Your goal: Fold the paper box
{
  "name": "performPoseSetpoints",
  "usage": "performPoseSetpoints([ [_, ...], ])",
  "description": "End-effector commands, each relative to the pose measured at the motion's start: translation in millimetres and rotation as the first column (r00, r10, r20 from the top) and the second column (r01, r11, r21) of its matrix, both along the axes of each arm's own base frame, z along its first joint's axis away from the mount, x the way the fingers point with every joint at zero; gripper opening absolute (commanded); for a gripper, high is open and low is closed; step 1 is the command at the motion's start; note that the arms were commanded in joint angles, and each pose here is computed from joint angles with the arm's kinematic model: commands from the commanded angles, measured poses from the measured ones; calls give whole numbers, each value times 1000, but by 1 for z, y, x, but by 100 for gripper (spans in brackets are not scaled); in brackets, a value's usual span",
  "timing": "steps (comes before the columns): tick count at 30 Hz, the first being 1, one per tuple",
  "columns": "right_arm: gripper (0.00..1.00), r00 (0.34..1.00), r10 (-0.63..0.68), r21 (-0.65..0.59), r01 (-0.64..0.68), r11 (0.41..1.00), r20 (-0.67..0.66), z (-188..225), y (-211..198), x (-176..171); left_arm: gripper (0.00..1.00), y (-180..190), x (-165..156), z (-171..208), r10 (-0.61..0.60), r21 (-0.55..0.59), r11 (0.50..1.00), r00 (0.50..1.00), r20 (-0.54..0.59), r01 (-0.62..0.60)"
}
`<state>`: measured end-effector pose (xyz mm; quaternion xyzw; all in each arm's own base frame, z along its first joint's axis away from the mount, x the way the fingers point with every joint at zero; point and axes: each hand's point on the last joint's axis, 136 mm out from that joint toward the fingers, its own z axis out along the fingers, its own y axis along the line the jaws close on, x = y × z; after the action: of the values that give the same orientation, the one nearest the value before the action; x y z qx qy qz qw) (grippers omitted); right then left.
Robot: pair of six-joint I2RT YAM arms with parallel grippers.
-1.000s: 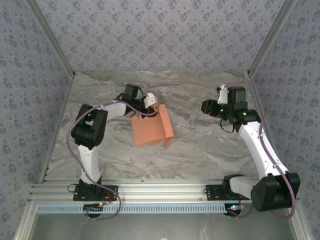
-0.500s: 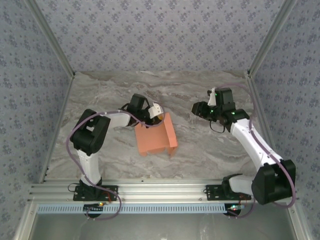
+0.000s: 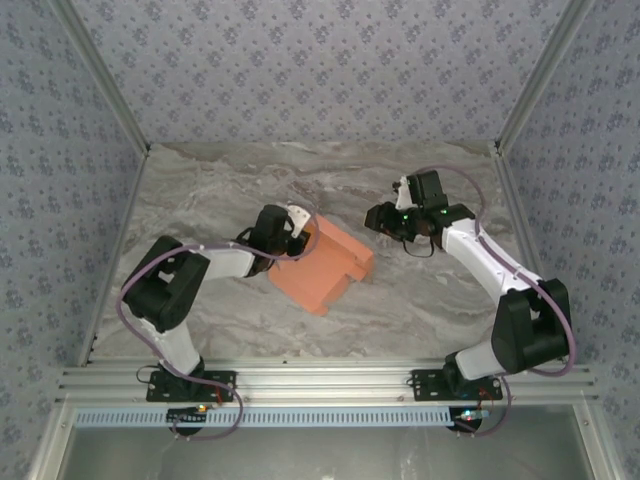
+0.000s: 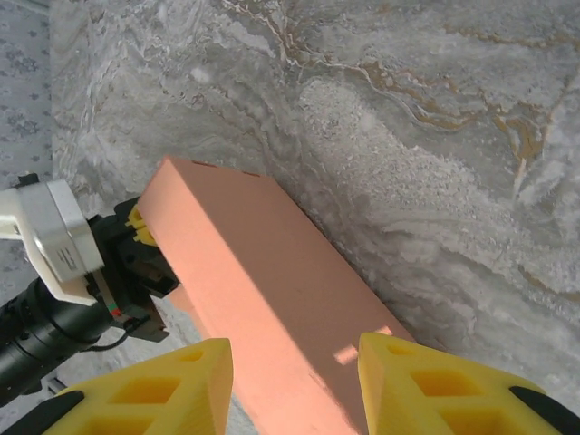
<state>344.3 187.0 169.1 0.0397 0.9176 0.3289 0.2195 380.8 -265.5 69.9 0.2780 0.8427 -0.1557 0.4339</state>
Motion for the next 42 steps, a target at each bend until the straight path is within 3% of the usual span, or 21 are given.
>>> performPoseSetpoints([
  [1,45,978,140,-70,-130,989,155,3,6,0,3,28,7,11,288,-100,953,958,-11,-287],
  [3,47,954,153,-152,-116,982,259,-4,-8,2,2,37,-2,6,341,-63,938,940,0,-340],
  [7,47,915,203,-124,-170,978,348,6,-14,-3,1,51,-16,2,413,-17,911,909,52,-412],
  [11,44,944,247,-141,-219,965,220,1,-11,-6,0,62,-22,-2,490,-76,870,871,25,-487],
  [16,36,985,167,-213,-153,965,50,-6,-3,-14,0,64,-24,1,509,-63,860,859,48,-506],
  [19,30,997,67,-73,-69,995,-29,8,17,-24,0,67,-26,1,534,-59,845,843,60,-531],
  [21,34,998,39,75,-35,997,-55,20,40,-31,0,67,-28,0,542,-63,841,838,70,-538],
  [28,47,988,-87,182,109,977,-127,26,60,-15,0,67,-29,-6,552,-65,834,832,62,-548],
  [36,49,984,-85,88,99,991,-154,-15,72,12,0,71,-32,-6,563,-81,825,824,53,-559],
  [42,51,983,-63,83,78,994,-173,-35,83,17,0,70,-33,-8,560,-79,827,826,53,-556],
])
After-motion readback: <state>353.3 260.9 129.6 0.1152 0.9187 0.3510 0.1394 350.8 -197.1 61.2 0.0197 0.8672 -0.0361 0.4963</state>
